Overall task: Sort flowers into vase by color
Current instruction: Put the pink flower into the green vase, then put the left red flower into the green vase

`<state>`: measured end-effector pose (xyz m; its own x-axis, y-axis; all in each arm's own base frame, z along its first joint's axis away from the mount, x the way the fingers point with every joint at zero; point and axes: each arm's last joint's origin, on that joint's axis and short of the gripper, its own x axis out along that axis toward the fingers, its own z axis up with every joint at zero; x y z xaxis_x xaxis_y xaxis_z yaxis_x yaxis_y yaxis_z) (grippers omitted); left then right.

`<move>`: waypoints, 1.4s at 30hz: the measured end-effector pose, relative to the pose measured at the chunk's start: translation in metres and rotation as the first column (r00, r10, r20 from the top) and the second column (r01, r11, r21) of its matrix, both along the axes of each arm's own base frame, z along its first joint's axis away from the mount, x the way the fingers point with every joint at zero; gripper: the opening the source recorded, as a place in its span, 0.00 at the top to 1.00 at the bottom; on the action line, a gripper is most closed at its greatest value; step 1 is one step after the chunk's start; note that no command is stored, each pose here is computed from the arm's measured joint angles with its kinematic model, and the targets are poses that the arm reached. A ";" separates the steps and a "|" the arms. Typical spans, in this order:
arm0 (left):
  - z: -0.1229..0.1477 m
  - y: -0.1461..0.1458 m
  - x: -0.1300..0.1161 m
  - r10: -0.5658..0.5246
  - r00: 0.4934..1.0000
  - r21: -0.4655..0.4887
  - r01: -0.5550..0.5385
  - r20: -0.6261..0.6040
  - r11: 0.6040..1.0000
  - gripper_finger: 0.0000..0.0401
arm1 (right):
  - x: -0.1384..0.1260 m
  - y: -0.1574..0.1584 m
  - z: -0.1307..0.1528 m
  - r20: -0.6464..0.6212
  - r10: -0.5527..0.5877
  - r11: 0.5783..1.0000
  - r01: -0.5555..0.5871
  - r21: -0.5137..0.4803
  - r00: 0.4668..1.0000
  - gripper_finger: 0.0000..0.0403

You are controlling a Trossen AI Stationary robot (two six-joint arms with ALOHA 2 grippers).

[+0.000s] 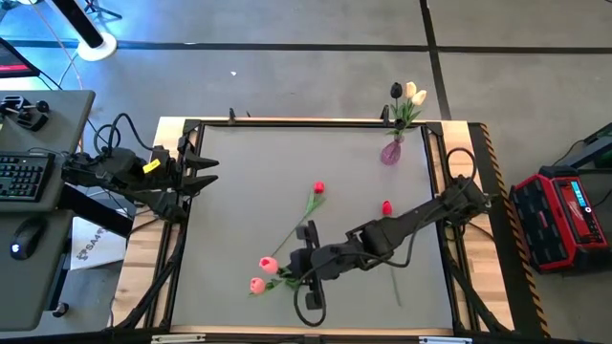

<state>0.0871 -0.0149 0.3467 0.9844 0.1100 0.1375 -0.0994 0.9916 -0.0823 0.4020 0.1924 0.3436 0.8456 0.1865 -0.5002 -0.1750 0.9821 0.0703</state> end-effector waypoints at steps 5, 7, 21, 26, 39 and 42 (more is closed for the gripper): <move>0.000 0.000 0.000 0.000 1.000 0.000 0.000 0.000 1.000 0.59 | 0.001 -0.001 -0.001 -0.001 -0.003 1.000 0.003 0.006 1.000 0.84; 0.000 0.000 0.000 0.000 1.000 0.000 0.000 0.000 1.000 0.59 | 0.003 0.001 -0.006 -0.021 -0.006 1.000 0.006 0.004 1.000 0.79; 0.000 0.000 0.000 0.000 1.000 0.000 0.000 0.000 1.000 0.59 | -0.004 -0.004 0.003 -0.022 -0.064 0.998 0.064 0.017 0.998 0.68; 0.000 0.000 0.000 0.000 1.000 0.000 0.000 0.000 1.000 0.59 | -0.008 -0.004 0.007 -0.023 -0.061 0.998 0.061 0.020 0.998 0.68; 0.000 0.000 0.000 0.000 1.000 0.000 0.000 0.000 1.000 0.59 | -0.011 -0.011 0.020 0.022 -0.070 0.996 0.069 0.055 0.997 0.68; 0.000 0.000 0.000 0.000 1.000 0.000 0.000 0.000 1.000 0.59 | -0.014 -0.018 0.030 0.046 -0.074 0.995 0.071 0.064 0.996 0.68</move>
<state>0.0871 -0.0149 0.3467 0.9844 0.1099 0.1374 -0.0992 0.9917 -0.0823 0.3878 0.1740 0.3739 0.8807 0.1529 -0.4483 -0.1077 0.9863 0.1248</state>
